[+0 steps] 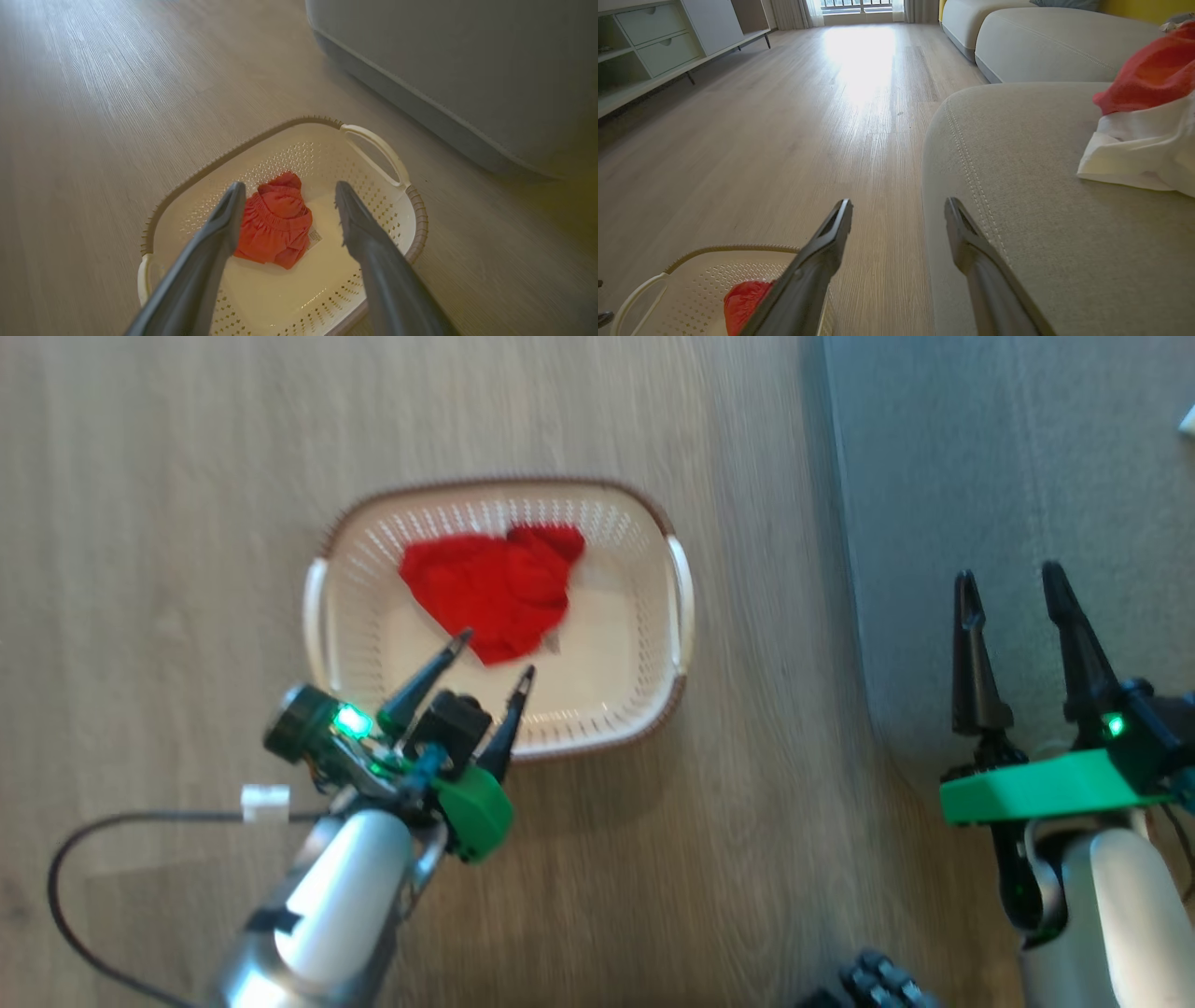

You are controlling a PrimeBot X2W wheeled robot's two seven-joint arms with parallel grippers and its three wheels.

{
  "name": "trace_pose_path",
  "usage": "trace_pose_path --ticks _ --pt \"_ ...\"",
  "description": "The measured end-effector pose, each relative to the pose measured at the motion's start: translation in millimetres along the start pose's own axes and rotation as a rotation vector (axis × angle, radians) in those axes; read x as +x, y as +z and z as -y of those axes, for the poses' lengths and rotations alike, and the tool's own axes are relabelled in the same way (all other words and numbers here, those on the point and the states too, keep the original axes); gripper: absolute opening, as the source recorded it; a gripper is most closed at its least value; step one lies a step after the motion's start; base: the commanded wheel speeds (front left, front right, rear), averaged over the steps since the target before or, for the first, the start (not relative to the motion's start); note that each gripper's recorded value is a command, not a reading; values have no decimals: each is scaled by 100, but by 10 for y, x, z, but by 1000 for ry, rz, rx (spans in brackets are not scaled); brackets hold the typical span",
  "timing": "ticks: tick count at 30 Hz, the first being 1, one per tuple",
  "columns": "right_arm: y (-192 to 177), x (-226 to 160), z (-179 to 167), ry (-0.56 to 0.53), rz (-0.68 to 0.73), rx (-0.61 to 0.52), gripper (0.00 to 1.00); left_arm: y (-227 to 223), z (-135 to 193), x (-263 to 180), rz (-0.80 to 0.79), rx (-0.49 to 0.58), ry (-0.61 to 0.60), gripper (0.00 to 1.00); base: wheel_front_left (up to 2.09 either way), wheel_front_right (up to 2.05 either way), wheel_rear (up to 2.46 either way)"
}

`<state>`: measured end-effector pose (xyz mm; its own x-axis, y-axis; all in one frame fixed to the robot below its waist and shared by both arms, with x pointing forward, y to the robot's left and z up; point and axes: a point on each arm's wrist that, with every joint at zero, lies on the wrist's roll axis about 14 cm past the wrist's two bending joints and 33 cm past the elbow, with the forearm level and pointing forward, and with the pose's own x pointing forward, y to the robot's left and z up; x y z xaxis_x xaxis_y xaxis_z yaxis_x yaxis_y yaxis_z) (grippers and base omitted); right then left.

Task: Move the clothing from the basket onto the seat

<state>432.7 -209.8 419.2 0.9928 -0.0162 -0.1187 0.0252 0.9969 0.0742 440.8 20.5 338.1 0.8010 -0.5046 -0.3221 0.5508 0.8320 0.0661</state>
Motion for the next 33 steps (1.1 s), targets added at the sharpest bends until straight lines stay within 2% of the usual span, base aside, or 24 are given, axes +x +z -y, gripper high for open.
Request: trace_pose_path --ticks 4,12,19,25,33 --pt "-212 125 55 -15 -45 -6 100 -422 -27 313 -95 22 -61 100 0 0 0" --pt "-547 120 266 -80 -126 19 100 -1066 3 790 -220 144 -185 100 0 0 0" --pt "-607 148 384 -116 -135 36 100 -1657 34 1096 -370 184 -272 100 0 0 0" --pt "-689 93 470 -155 -159 79 100 -1865 34 1442 -445 204 -293 100 0 0 0" --pt "-760 38 538 -181 -183 79 100 -2137 80 1505 -531 233 -321 100 0 0 0"
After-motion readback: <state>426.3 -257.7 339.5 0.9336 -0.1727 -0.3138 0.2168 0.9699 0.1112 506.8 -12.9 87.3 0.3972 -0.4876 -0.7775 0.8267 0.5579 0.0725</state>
